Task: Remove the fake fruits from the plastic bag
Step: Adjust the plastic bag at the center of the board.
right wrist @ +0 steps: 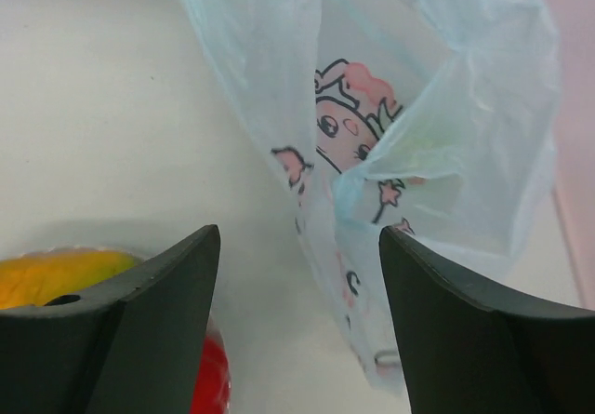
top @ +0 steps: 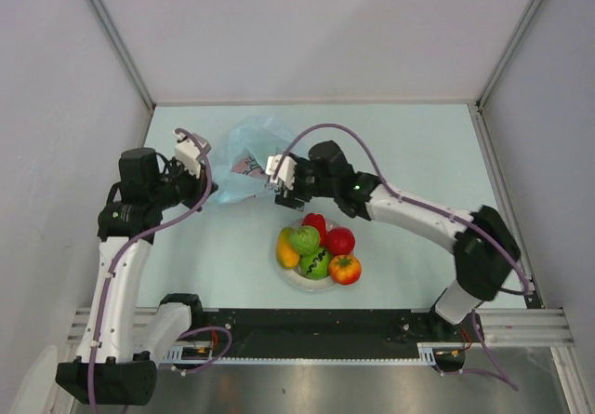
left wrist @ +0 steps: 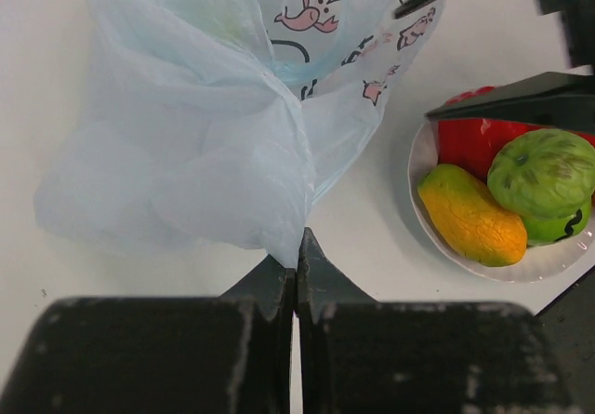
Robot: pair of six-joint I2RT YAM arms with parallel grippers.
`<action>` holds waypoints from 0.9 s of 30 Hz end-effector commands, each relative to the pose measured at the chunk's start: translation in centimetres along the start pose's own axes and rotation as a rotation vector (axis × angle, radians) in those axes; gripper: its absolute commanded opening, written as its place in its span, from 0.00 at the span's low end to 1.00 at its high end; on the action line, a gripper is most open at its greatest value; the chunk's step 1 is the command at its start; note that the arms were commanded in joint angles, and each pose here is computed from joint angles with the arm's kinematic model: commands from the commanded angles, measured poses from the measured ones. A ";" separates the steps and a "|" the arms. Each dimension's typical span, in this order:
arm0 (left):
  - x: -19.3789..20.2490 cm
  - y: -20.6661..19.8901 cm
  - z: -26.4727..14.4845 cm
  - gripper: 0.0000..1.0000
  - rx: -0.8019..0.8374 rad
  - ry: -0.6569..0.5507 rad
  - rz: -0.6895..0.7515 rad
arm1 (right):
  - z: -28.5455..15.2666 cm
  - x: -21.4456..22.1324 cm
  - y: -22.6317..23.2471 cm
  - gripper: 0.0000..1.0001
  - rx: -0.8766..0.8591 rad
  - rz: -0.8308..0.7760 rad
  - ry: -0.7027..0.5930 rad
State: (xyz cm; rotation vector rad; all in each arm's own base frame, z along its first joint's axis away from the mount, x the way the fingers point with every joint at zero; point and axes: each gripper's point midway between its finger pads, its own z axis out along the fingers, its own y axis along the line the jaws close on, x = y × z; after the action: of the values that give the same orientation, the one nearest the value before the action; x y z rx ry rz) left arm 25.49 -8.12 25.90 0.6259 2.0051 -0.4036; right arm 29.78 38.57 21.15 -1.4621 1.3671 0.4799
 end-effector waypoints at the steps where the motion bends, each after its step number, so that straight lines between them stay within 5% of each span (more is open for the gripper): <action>1: 0.8 -0.2 0.2 0.00 0.010 0.001 0.012 | 3.7 -3.2 -4.5 0.72 0.107 0.059 -0.107; 10: 3.5 -0.2 0.1 0.00 -0.001 0.073 0.028 | 9.8 -0.7 -8.0 0.71 0.119 0.403 -0.030; 16: 5.7 0.2 -0.6 0.00 -0.043 0.131 0.092 | 11.5 2.5 -7.7 0.79 0.151 0.448 0.065; 21: 6.3 1.3 -0.8 0.00 -0.096 0.163 0.107 | 7.4 -2.8 -5.7 0.84 -0.130 0.618 -0.140; 27: 7.1 1.5 -1.4 0.00 -0.097 0.211 0.160 | 6.1 -6.7 -6.4 0.86 -0.130 0.673 -0.246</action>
State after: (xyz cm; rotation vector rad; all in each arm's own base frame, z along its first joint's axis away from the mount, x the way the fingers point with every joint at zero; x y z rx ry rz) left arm 22.91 -5.16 20.39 0.7212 2.1418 -0.2126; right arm 37.47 44.33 19.16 -1.0157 1.8080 1.0066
